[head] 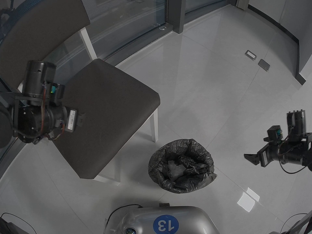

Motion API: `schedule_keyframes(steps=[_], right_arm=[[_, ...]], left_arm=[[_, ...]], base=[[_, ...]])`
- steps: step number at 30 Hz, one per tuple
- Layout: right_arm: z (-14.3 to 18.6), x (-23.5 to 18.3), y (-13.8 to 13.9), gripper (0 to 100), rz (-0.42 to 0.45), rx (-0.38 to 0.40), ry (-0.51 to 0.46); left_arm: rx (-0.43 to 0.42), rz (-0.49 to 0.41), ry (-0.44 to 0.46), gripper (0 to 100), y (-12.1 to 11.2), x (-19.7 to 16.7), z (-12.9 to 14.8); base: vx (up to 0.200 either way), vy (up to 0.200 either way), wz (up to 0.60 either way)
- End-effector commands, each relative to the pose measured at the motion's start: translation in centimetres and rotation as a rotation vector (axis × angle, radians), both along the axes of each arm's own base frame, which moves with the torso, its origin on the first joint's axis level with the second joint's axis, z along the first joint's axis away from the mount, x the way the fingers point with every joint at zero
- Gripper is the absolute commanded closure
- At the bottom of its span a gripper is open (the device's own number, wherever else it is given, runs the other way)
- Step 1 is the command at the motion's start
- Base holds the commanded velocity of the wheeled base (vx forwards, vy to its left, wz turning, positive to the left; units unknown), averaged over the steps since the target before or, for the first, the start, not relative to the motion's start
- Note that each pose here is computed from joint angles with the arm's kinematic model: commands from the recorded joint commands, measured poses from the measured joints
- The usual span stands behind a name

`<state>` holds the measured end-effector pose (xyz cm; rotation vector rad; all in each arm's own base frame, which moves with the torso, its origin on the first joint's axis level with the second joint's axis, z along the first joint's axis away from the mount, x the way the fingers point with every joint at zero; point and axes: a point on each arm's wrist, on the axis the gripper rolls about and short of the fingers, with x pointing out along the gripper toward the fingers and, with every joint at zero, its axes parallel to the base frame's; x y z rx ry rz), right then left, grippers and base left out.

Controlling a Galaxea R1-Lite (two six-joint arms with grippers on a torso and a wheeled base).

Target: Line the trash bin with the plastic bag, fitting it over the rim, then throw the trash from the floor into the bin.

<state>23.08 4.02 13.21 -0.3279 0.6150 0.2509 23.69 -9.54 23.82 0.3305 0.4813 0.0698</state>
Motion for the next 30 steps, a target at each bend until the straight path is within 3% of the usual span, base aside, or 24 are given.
schedule_keyframes(steps=[1, 8, 14, 16, 23, 30], right_arm=[[4.1, -6.0, -2.8, 0, -0.123, 0.037, -0.24], [5.2, -12.2, -3.8, 0, -0.175, 0.049, -0.426], [3.7, -17.8, -4.4, 0, -0.283, 0.031, -0.542], [2.8, -19.8, -4.3, 0, -0.301, 0.056, -0.568], [-0.1, -24.2, -4.1, 0, -0.332, 0.171, -0.526], [-2.9, -25.7, -4.1, 0, -0.325, 0.199, -0.575]], left_arm=[[0.013, 0.144, -0.095, 0, 5.2, -3.7, 3.6], [0.055, 0.183, -0.098, 0, 7.5, -12.0, 6.6], [0.013, 0.186, -0.176, 0, 9.0, -17.4, 6.7], [0.002, 0.189, -0.206, 0, 9.5, -18.9, 6.4], [-0.005, 0.204, -0.234, 0, 10.6, -22.8, 4.6], [0.007, 0.269, -0.221, 0, 11.4, -26.5, 2.8]], base=[[0.0, 0.0, 0.0], [0.0, 0.0, 0.0], [0.0, 0.0, 0.0], [0.0, 0.0, 0.0], [0.0, 0.0, 0.0], [0.0, 0.0, 0.0]])
